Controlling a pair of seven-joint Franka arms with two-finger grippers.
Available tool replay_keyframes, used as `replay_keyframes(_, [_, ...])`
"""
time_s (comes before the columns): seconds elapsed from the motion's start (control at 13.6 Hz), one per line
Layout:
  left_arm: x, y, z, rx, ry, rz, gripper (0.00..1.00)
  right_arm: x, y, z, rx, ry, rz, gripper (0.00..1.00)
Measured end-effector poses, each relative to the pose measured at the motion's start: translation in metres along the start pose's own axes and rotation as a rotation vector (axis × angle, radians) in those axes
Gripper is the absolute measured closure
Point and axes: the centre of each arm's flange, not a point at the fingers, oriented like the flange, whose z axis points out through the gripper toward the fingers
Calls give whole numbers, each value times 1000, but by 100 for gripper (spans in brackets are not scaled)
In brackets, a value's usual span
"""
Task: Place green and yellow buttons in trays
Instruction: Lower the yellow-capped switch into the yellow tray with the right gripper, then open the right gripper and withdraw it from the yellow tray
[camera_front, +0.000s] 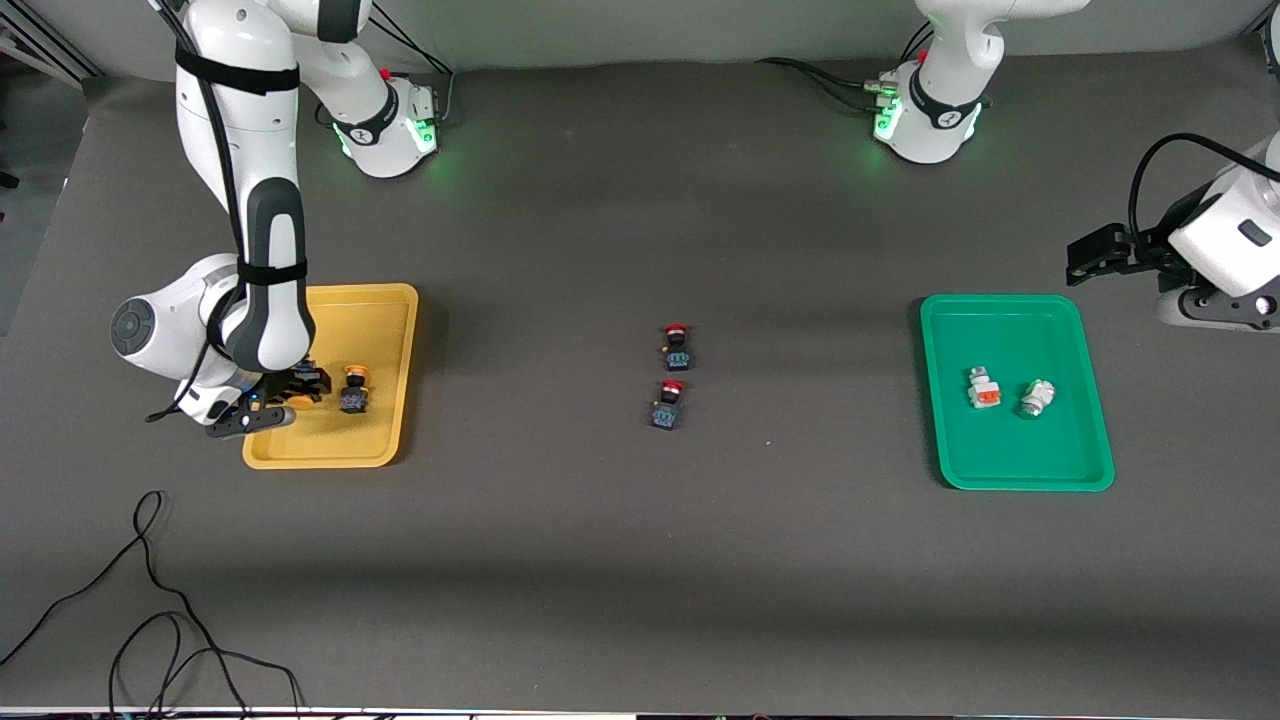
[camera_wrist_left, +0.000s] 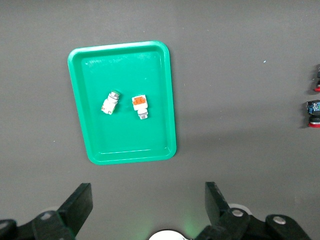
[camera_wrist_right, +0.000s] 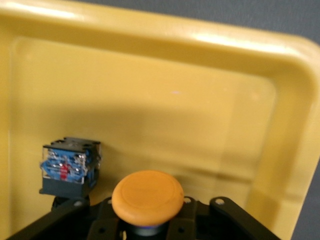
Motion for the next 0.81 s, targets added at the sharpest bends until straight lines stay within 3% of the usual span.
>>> replay_keyframes(0.51, [1, 13, 0, 3, 2, 13, 0, 3, 2, -9, 11, 11, 0, 3])
replay_keyframes(0.81, [1, 11, -2, -2, 7, -38, 0, 14, 28, -81, 63, 15, -16, 0])
